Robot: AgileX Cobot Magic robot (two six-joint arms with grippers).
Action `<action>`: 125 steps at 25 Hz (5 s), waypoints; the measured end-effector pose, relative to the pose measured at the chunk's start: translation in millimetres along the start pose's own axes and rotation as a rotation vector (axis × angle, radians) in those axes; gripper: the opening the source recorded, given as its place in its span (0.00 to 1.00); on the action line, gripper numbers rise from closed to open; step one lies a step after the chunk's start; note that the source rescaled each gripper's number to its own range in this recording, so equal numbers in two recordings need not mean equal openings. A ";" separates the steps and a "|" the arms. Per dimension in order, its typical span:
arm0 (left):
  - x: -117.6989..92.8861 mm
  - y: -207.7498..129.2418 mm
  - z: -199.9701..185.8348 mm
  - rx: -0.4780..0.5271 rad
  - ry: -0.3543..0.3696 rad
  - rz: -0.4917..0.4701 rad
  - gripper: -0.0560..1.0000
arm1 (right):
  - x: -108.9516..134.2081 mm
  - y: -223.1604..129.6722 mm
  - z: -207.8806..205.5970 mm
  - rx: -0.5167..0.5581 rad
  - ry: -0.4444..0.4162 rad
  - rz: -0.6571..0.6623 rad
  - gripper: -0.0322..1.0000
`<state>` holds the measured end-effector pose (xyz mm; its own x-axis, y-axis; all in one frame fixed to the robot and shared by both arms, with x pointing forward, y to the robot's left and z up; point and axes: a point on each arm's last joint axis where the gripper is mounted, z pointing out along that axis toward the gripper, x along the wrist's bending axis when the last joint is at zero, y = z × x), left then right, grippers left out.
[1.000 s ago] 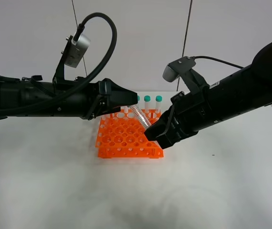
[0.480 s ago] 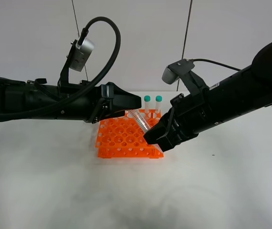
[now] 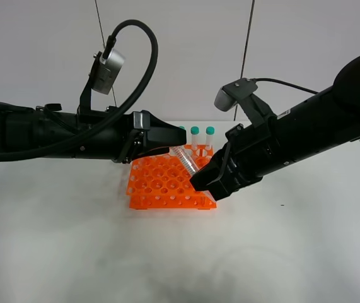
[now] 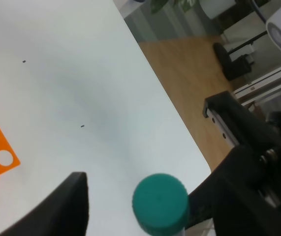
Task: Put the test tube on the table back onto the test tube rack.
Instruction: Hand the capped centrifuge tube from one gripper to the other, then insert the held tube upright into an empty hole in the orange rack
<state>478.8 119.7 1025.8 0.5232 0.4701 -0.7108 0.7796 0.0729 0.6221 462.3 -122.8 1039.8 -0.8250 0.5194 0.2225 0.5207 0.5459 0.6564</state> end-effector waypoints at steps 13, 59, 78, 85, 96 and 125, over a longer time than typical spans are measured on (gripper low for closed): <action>-1.6 -0.5 0.0 0.005 -0.017 0.000 0.69 | 1.8 1.9 -0.1 -0.020 0.020 0.033 0.06; -2.2 0.1 0.0 0.003 -0.022 -0.001 0.06 | -26.8 11.8 -85.0 0.147 -0.533 0.230 1.00; -2.0 0.1 0.0 0.003 -0.020 -0.001 0.06 | -122.1 -47.2 -137.2 0.165 -0.604 0.646 1.00; -2.0 0.2 0.0 0.003 -0.019 -0.001 0.06 | -106.3 -33.8 -120.0 0.188 -0.523 0.556 1.00; -1.9 0.0 0.0 0.004 -0.019 0.001 0.06 | -95.0 -46.1 -121.1 0.347 -0.477 0.660 1.00; -1.9 0.1 0.0 0.003 -0.019 0.000 0.06 | 79.9 -190.1 -165.8 -0.293 -0.832 0.432 1.00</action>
<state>477.8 118.8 1027.3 0.5295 0.4533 -0.7170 0.7808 0.0701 0.6209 261.1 -294.1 1052.3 -0.0998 0.9948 -0.0193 0.5736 0.0734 0.8158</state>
